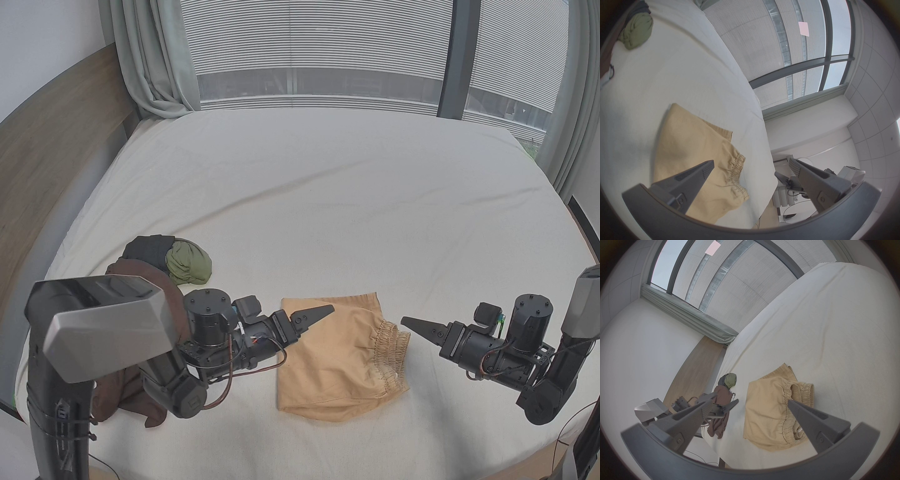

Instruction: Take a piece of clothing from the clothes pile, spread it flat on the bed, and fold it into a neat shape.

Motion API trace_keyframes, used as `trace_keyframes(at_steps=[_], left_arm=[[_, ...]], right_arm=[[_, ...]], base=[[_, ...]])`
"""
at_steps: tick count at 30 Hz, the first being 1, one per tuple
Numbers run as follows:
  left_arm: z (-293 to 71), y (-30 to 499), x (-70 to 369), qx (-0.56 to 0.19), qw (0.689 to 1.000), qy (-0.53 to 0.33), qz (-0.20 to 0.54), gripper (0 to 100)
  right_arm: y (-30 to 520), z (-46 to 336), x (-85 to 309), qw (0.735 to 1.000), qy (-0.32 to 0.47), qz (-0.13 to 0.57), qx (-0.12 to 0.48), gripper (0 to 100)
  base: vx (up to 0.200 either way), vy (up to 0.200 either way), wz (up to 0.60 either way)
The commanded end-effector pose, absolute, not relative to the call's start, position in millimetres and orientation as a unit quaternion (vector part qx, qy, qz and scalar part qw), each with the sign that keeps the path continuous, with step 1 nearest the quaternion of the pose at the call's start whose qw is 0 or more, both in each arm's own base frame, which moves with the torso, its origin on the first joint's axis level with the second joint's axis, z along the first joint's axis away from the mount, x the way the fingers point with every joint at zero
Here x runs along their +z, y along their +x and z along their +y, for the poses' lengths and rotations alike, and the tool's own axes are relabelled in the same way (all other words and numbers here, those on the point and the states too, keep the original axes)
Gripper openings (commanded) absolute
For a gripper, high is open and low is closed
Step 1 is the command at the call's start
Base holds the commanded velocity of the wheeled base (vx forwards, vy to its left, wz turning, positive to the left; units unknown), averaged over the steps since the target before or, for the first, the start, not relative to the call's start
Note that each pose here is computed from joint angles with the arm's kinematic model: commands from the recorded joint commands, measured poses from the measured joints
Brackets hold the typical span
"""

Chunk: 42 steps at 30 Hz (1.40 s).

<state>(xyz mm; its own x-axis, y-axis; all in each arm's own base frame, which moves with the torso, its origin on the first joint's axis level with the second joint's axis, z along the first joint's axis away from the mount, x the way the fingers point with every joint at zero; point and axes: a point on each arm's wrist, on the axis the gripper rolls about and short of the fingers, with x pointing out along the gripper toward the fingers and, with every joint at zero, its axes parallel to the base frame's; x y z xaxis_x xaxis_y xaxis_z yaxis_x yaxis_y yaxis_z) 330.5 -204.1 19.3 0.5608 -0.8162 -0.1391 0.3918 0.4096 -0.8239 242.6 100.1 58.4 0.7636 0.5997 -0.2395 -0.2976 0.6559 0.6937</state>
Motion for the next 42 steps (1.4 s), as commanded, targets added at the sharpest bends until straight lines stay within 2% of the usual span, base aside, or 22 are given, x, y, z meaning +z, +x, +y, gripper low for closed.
trace_keyframes(at_steps=[1,5,12,18,21,23,30,37,42], left_arm=[[-173.4,316.7,57.9,-0.379,0.81,-0.381,0.235,100],[-147.6,303.5,70.2,-0.38,0.818,-0.376,0.214,100],[-73.4,272.8,86.0,-0.366,0.83,-0.367,0.204,100],[-41.2,249.0,92.7,-0.365,0.836,-0.355,0.203,100],[-36.4,250.7,94.1,-0.364,0.842,-0.349,0.194,100],[-24.8,251.8,94.8,-0.353,0.864,-0.316,0.17,100],[-16.8,238.3,81.8,-0.351,0.895,-0.225,0.16,100],[-8.3,226.7,64.0,-0.405,0.894,-0.118,0.152,100],[-0.2,226.4,59.8,-0.4,0.899,-0.099,0.147,100]], right_arm=[[241.2,100.8,57.3,0.879,0.327,0.235,0.255,100],[241.3,100.8,56.9,0.879,0.327,0.235,0.255,100],[238.4,108.2,55.6,0.875,0.324,0.242,0.265,100],[235.7,108.8,53.5,0.874,0.323,0.249,0.265,100],[235.5,108.7,52.9,0.874,0.322,0.25,0.265,100],[235.1,108.1,52.5,0.874,0.322,0.251,0.263,100],[232.2,104.2,49.6,0.877,0.318,0.258,0.254,100],[225.9,99.8,28.9,0.88,0.284,0.297,0.238,100],[226.1,97.8,20.4,0.881,0.272,0.31,0.231,100]], base=[[0.0,0.0,0.0],[0.0,0.0,0.0],[0.0,0.0,0.0],[0.0,0.0,0.0],[0.0,0.0,0.0],[0.0,0.0,0.0],[0.0,0.0,0.0],[0.0,0.0,0.0],[0.0,0.0,0.0]])
